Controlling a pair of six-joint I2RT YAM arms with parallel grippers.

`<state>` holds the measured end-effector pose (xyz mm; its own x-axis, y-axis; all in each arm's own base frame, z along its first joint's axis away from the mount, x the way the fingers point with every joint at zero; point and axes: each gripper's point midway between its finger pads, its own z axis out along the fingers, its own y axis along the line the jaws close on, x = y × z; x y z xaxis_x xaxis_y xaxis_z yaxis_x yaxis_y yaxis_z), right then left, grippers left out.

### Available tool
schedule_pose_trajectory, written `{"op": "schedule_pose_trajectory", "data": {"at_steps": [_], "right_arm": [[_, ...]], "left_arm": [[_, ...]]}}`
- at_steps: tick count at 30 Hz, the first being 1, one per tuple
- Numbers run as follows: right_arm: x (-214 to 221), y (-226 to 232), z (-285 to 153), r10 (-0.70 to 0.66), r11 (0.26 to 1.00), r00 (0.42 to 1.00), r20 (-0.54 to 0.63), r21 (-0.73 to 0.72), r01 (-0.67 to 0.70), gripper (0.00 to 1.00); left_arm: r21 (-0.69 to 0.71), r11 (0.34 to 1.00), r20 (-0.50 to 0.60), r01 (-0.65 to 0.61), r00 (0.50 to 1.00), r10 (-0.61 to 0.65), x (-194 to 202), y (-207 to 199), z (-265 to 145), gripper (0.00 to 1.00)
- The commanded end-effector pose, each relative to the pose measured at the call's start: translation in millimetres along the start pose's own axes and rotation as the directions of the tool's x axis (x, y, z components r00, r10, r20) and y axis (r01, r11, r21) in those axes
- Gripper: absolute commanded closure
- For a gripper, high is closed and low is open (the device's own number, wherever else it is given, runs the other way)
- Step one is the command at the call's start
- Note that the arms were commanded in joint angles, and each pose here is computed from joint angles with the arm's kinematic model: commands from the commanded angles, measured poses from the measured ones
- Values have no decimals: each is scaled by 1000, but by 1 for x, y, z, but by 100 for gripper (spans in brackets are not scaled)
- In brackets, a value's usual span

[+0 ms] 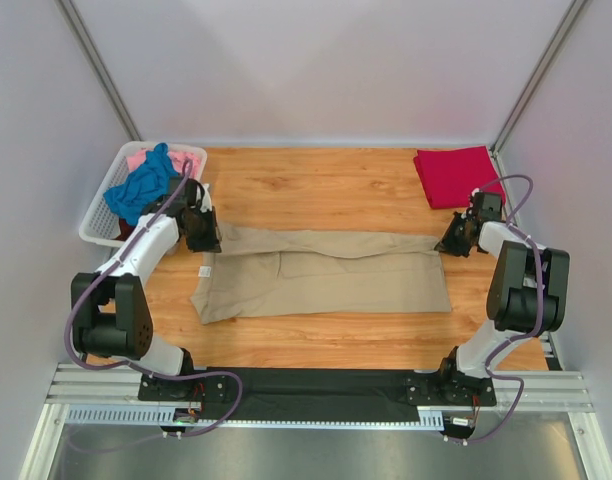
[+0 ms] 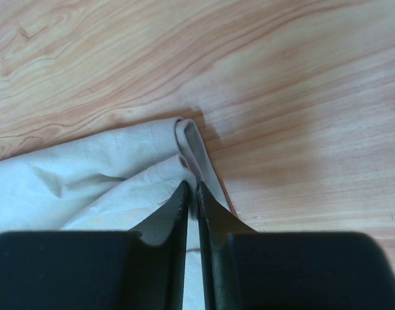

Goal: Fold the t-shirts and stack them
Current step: Fold the tshirt

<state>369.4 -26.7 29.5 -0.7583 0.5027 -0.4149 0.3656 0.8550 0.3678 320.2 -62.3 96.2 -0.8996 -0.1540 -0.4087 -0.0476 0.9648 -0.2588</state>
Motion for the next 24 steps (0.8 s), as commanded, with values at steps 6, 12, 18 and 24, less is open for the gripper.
{"op": "schedule_pose_trajectory", "data": {"at_steps": [6, 12, 18, 24], "right_arm": [[-10, 1, -29, 38, 998, 999, 31, 43, -39, 77], [-5, 0, -47, 121, 988, 992, 21, 95, -123, 73], [4, 0, -56, 235, 964, 972, 17, 123, -235, 69], [10, 4, -55, 333, 937, 943, 19, 109, -333, 66]], "left_arm": [[28, 1000, -84, -5, 996, 7, 24, -8, 3, 100], [-27, 999, -102, -31, 994, 28, 27, -2, 0, 100], [-79, 996, -101, -44, 994, 36, 25, 7, -5, 100], [-92, 994, -105, -51, 994, 41, 27, 10, -6, 100]]}}
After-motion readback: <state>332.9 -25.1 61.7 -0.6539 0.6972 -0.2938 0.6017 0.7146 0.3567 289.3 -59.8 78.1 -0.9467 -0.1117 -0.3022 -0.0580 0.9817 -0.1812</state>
